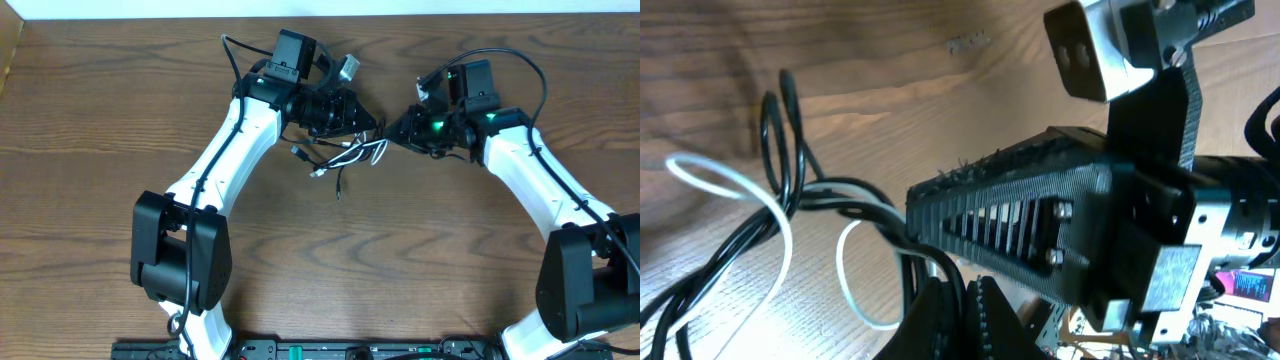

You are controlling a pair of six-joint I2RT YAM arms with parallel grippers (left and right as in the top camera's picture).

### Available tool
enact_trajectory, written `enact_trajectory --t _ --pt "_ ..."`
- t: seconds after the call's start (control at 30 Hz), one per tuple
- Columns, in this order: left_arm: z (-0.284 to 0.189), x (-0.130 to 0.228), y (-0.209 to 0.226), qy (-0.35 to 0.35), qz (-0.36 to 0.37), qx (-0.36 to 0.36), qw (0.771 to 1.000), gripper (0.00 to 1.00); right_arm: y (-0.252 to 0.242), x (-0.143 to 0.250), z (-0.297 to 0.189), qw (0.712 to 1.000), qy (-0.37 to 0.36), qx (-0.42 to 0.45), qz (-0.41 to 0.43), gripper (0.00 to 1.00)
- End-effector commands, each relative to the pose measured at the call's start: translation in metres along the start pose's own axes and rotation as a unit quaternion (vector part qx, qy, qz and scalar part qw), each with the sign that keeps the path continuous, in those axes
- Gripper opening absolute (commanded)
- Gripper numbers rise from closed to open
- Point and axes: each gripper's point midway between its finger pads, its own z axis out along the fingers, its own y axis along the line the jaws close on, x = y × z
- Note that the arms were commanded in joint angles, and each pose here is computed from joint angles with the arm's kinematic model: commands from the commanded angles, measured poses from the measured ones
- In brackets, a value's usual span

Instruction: Untangle cables

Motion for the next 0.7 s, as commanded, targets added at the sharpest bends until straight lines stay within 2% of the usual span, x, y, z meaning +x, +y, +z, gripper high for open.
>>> enact_trajectory --t 0.0,0.17,0.3,0.5,0.67 --pt "-0.001 -0.004 0.004 -0.009 0.007 -0.014 1.0 0.07 0.011 0.008 0.003 1.0 0.013 -0.012 -0.024 0.19" --pt "-0.002 -0.006 0.018 -0.02 0.001 -0.055 0.998 0.08 0.015 0.009 0.001 0.999 0.02 -0.028 -0.021 0.22" --pt "-0.005 -0.007 0.034 -0.03 -0.032 -0.098 0.994 0.07 0.014 0.011 0.001 0.999 0.023 -0.026 -0.019 0.25" --pt "-0.005 -0.007 0.035 -0.032 -0.043 -0.101 0.993 0.08 0.003 0.012 0.017 0.999 0.034 -0.019 -0.001 0.25" --pt "-0.005 -0.007 0.035 -0.032 -0.043 -0.101 0.993 0.07 0.015 0.005 0.027 0.996 0.038 -0.074 -0.011 0.29"
